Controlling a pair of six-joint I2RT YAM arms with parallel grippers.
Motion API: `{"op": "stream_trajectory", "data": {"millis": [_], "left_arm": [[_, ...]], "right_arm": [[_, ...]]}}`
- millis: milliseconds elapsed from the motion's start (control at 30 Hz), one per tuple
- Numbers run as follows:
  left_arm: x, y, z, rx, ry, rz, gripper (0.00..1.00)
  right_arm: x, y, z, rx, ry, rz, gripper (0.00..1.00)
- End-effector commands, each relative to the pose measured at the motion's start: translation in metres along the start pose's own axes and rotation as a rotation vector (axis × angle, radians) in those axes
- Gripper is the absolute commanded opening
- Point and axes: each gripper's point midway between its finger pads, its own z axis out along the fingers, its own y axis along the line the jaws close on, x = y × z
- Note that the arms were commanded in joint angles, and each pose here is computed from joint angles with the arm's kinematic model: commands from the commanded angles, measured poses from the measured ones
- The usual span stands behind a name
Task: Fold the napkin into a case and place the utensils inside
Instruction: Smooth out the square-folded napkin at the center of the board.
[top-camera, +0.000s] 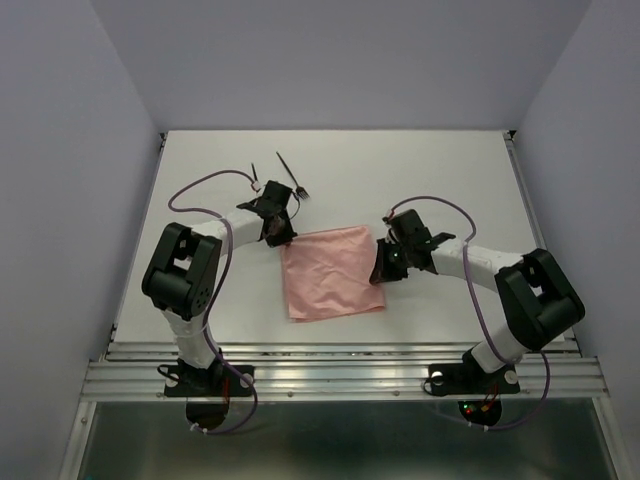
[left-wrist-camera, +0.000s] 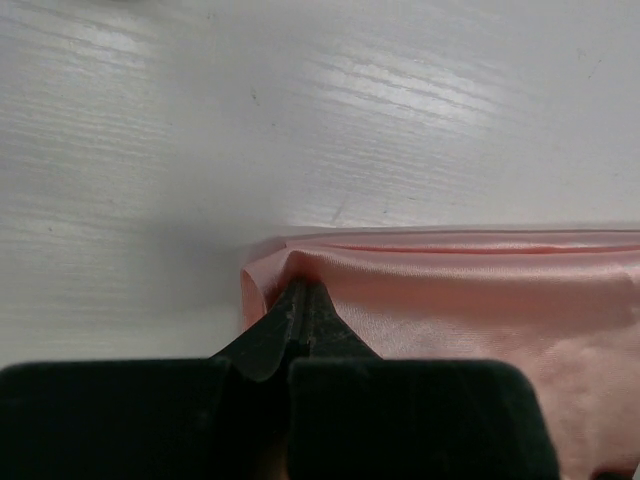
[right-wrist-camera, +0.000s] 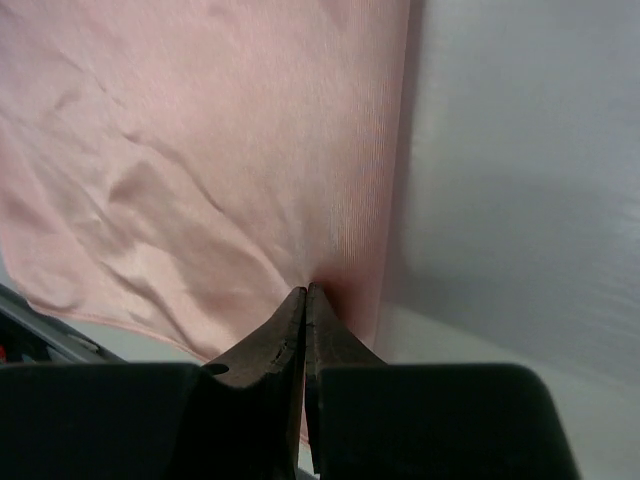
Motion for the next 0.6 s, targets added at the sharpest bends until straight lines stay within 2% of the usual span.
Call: {"op": "stream_trajectory", "data": {"millis": [0,133,300,500,567], "left_arm": [[0.007,0.010,0.010,-0.023,0.014,0.005,0.00],[0.012,0.015,0.017,-0.039,0.027,0.004,0.00],[0.001,0.009,0.013,-0.031,0.011,0.021,0.00],[-0.040,-0.020,-0.033,0.048,-0.096,0.034,0.00],[-0.046,-0.035,-0.048,0.097,-0.116,0.040,0.00]], "right_arm": [[0.026,0.011,0.001,-0.072,0.037,0.038,0.06],[0.040,0.000,0.003,-0.049,0.055,0.065,0.06],[0.019,0.014,-0.012,-0.070,-0.016,0.041,0.05],[-0.017,0.029,-0.023,-0.083,-0.121,0.055,0.05],[-0.029,0.037,-0.021,-0.141,-0.135,0.081,0.05]]}}
